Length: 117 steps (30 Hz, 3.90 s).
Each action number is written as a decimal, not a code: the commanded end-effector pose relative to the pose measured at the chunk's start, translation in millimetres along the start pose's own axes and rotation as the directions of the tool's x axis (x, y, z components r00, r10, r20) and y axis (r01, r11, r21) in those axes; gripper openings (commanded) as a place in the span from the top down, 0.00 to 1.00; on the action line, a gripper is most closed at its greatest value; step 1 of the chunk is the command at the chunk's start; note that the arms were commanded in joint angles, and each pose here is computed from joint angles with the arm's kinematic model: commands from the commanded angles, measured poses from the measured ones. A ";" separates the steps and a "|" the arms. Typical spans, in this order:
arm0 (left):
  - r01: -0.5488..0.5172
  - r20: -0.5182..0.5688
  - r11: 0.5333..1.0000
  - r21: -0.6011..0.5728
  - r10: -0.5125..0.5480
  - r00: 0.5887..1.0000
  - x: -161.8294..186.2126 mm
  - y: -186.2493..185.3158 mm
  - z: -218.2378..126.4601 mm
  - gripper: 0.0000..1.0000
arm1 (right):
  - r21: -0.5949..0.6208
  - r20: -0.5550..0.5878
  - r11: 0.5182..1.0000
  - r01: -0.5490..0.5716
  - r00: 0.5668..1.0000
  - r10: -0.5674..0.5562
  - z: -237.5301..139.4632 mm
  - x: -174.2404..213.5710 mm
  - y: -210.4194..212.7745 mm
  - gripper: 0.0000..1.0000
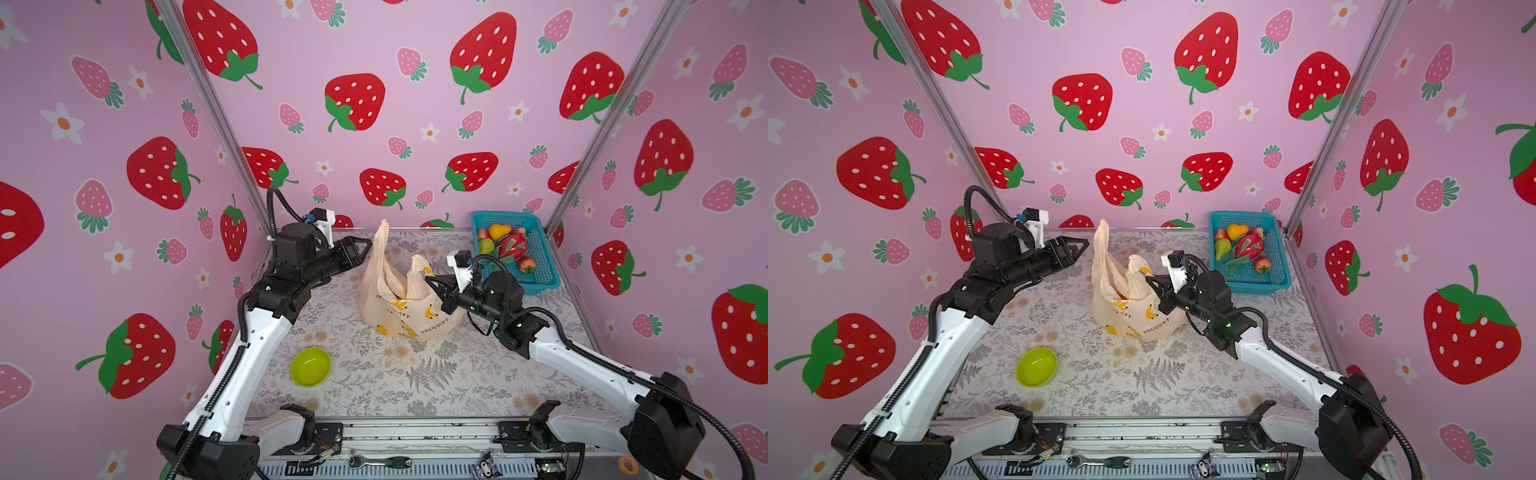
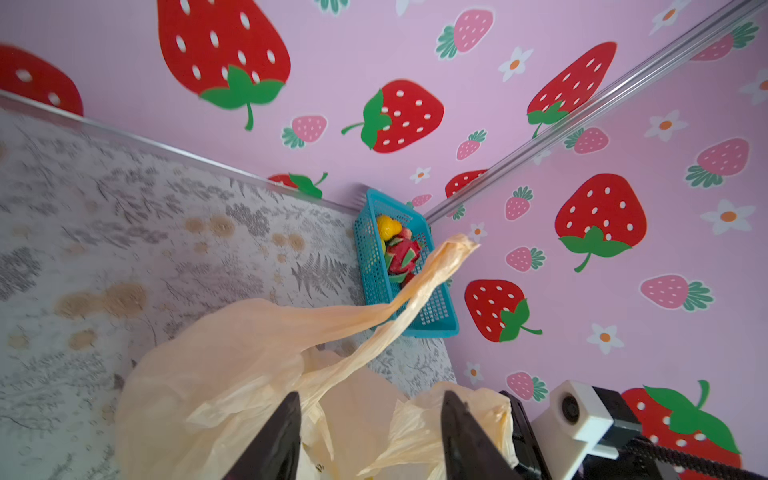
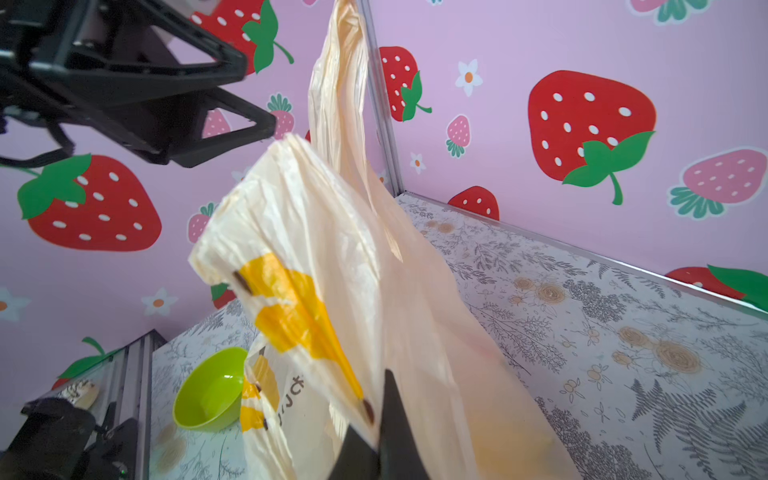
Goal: Place the fake fruits into the plastic bag and tie a complex knot
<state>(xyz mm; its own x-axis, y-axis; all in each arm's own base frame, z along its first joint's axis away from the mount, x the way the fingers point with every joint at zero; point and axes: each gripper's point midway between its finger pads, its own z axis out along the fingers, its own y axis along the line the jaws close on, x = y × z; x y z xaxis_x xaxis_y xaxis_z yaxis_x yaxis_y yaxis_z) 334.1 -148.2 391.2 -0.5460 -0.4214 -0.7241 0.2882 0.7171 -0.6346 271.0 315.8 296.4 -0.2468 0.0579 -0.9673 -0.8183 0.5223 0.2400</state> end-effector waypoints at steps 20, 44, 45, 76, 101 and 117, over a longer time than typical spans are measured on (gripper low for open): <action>-0.351 -0.111 0.932 0.085 0.359 0.927 82.5 -118.9 59.5 0.26 | 0.103 0.107 0.986 -0.134 0.987 0.123 -8.9 -7.1 -13.6 1.00; -0.241 -0.153 0.959 0.147 0.262 0.953 82.6 -121.3 107.4 0.89 | 0.145 0.059 0.988 0.057 0.996 -0.066 -13.8 -6.9 -16.8 0.75; -0.228 -0.160 0.958 0.174 0.256 0.953 81.3 -123.8 103.9 0.91 | 0.123 0.051 0.988 0.096 0.993 -0.103 -15.7 -8.4 -12.4 0.66; -0.001 -0.244 0.931 0.364 0.096 0.965 84.7 -155.2 60.8 1.00 | 0.493 0.095 0.869 -0.045 0.995 -0.003 1.9 26.7 -85.3 0.53; -0.004 -0.252 0.949 0.314 0.088 0.964 81.1 -129.8 72.2 1.00 | -0.537 0.101 0.788 0.303 0.950 -0.296 12.4 1.3 48.7 0.47; 0.044 -0.265 0.952 0.303 0.040 0.964 87.3 -120.8 80.4 1.00 | -0.270 -0.033 0.942 0.199 0.976 -0.215 16.8 40.8 -13.5 0.66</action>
<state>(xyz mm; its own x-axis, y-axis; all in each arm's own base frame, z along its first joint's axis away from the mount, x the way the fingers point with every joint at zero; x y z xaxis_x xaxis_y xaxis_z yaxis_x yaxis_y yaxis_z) 314.0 -317.1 352.7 -0.7657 -0.1780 -0.6181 0.4433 0.5501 -0.7077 266.5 334.0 239.9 -0.0815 -0.1049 -0.9911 -0.9836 0.1688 0.0631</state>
